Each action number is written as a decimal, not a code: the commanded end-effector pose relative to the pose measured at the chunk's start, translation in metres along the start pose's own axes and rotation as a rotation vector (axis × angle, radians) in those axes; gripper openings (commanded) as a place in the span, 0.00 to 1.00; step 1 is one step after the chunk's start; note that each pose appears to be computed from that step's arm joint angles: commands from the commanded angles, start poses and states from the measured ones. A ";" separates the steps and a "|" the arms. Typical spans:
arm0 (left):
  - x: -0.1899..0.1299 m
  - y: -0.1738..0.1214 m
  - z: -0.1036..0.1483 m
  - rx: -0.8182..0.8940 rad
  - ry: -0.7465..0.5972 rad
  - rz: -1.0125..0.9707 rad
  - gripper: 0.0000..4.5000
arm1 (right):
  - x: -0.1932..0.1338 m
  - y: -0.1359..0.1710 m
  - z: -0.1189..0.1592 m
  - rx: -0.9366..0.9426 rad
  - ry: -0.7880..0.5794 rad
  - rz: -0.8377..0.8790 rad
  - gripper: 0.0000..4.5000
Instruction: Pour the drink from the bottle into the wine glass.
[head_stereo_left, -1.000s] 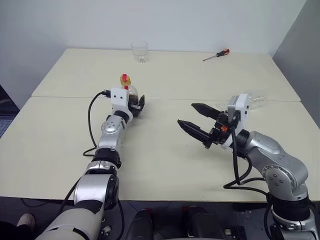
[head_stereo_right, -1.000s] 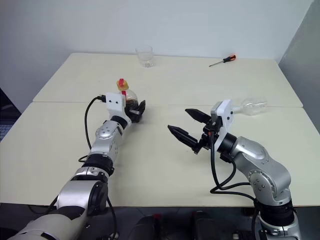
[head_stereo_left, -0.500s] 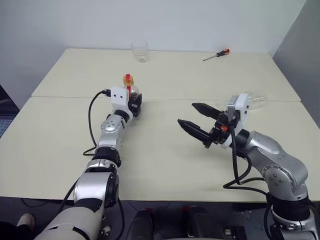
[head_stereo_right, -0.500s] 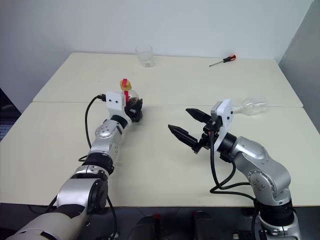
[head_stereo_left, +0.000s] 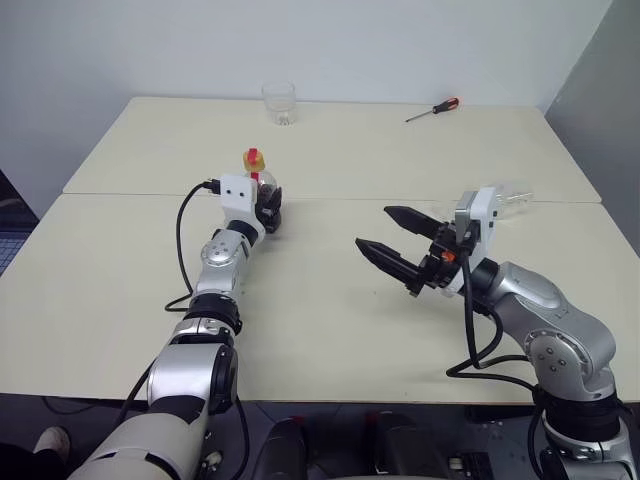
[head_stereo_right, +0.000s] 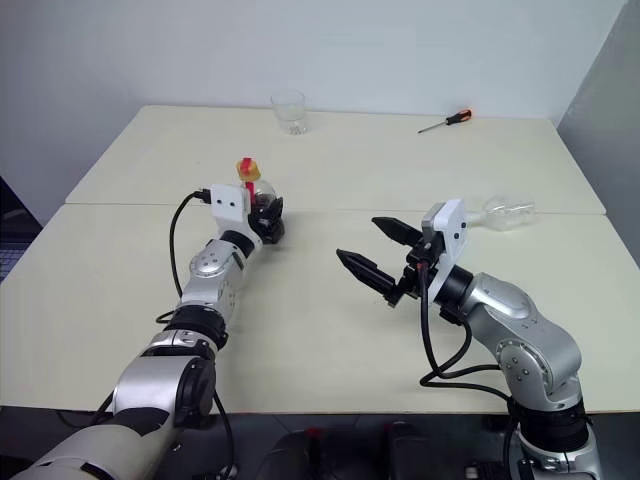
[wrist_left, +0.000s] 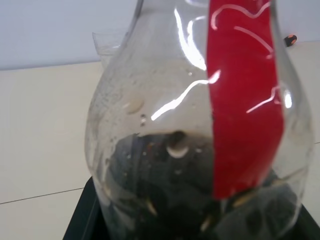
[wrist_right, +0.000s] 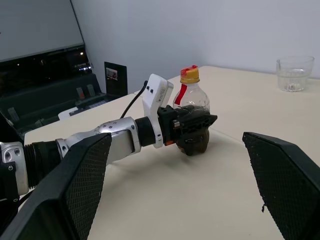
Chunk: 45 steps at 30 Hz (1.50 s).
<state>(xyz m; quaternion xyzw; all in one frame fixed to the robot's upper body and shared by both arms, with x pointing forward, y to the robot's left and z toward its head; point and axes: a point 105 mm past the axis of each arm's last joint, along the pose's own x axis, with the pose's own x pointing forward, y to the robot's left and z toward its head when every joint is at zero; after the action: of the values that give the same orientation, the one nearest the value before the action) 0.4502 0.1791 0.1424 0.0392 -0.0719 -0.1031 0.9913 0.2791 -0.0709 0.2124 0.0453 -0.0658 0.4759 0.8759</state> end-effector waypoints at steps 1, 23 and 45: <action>0.005 0.004 0.024 0.022 -0.078 0.003 0.44 | 0.000 0.003 0.011 -0.030 -0.037 0.016 1.00; 0.005 -0.033 0.027 0.015 -0.067 -0.229 0.44 | 0.002 0.000 0.013 -0.066 -0.020 0.017 1.00; -0.064 -0.100 0.057 0.122 -0.025 -0.877 0.44 | 0.061 -0.027 0.029 -0.115 -0.005 0.031 1.00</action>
<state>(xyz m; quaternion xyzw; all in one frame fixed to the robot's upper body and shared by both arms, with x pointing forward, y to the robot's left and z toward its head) 0.3661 0.0961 0.1632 0.1168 -0.0336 -0.4974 0.8590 0.3337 -0.0397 0.2345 -0.0111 -0.0734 0.4830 0.8725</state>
